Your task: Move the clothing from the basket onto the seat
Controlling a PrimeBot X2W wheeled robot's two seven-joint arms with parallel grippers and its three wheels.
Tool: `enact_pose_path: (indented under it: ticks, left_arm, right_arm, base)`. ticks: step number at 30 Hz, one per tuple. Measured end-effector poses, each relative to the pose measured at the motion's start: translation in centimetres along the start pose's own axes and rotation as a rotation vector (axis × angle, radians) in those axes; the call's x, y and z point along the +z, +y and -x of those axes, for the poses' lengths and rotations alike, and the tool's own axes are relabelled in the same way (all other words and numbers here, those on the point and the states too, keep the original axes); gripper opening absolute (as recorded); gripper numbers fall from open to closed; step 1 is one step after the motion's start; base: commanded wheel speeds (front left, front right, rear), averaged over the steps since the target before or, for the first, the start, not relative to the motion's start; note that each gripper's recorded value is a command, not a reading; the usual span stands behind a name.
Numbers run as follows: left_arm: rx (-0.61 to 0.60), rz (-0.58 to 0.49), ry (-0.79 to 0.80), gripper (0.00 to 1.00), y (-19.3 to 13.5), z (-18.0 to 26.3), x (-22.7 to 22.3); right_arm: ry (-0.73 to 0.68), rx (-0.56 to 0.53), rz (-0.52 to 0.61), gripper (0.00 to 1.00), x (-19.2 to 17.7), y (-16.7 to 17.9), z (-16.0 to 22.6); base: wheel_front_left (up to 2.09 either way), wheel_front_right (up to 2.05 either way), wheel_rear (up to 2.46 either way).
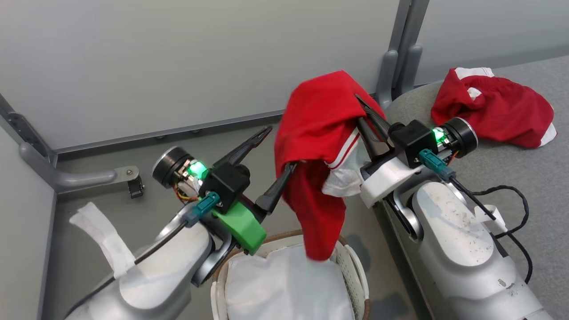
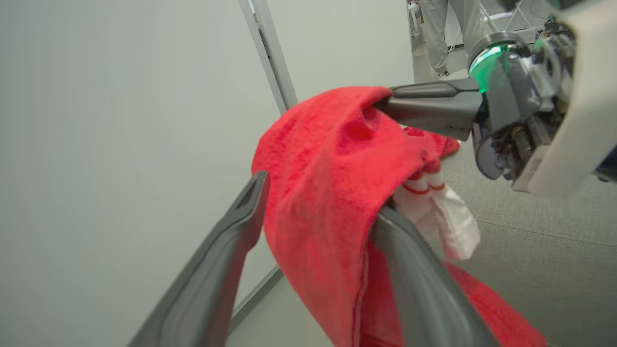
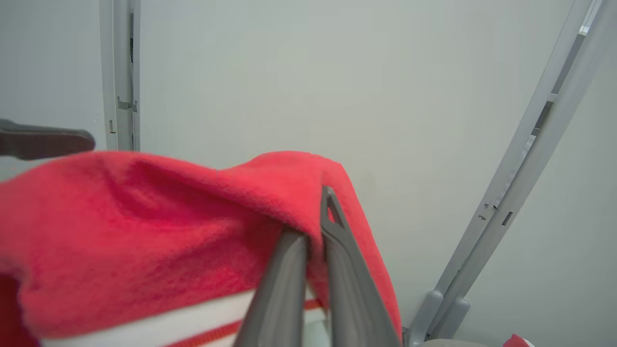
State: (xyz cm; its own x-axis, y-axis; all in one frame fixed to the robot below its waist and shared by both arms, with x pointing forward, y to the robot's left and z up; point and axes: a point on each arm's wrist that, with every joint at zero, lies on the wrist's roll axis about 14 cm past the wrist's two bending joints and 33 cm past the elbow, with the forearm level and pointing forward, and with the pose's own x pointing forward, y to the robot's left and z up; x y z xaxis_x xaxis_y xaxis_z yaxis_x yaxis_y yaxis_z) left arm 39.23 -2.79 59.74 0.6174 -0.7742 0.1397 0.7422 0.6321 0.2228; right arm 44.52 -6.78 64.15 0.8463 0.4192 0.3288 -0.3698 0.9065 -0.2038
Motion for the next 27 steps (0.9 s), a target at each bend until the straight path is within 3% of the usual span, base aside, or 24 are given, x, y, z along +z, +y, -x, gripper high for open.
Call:
enact_pose_path:
  ticks: [4, 11, 27]
  left_arm:
    - [0.081, 0.129, 0.04, 1.0, -0.6, 1.1, -2.9]
    - [0.144, 0.245, 0.09, 1.0, -1.6, 2.3, -6.1]
    - [0.11, 0.296, 0.088, 1.0, -3.1, 1.2, -7.6]
  right_arm:
    - [0.01, -0.024, -0.001, 0.0, -0.5, -0.7, 0.3]
    - [0.037, -0.051, 0.0, 0.0, -1.8, -1.5, 0.7]
    - [0.088, -0.137, 0.014, 0.0, -3.6, -4.5, 2.3]
  base:
    - [0.0, 0.0, 0.0]
    - [0.0, 0.0, 0.0]
    - [0.0, 0.0, 0.0]
